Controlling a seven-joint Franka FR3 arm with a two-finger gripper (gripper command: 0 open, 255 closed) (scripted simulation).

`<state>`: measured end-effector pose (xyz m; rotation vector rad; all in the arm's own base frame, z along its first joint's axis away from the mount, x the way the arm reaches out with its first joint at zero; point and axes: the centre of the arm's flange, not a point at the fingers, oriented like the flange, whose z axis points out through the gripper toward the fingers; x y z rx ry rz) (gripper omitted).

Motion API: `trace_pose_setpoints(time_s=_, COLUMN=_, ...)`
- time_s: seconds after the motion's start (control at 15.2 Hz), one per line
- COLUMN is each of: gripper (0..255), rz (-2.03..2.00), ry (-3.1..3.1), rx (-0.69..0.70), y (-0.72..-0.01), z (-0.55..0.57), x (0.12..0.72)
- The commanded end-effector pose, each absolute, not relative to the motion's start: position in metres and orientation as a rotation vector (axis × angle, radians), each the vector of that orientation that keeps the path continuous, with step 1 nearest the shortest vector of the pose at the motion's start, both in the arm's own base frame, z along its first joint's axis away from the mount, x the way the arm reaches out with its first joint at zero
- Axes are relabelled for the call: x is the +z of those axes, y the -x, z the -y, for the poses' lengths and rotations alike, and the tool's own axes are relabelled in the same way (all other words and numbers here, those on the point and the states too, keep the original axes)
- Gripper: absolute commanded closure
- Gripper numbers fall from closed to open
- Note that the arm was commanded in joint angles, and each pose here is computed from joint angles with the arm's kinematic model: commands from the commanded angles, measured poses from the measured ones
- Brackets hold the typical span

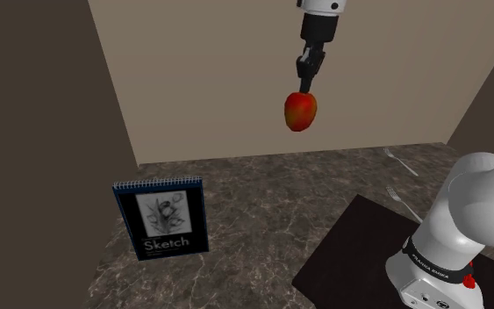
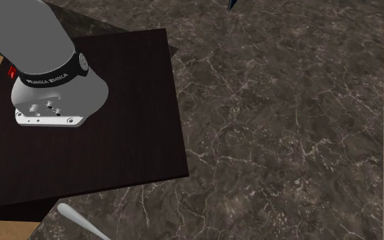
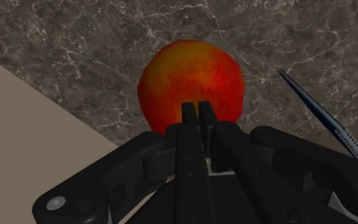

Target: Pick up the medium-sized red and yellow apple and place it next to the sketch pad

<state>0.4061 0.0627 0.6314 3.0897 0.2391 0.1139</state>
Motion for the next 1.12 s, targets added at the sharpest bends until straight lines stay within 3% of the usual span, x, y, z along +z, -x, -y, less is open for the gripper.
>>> trace_pose_setpoints(time_s=0.0, gripper=255, rz=-0.237, ry=-3.090, rx=0.114, y=-0.406, z=-0.087, x=0.633)
trace_pose_setpoints(time_s=1.06, gripper=255, rz=-0.237, ry=-3.090, rx=0.114, y=-0.419, z=-0.303, x=0.634)
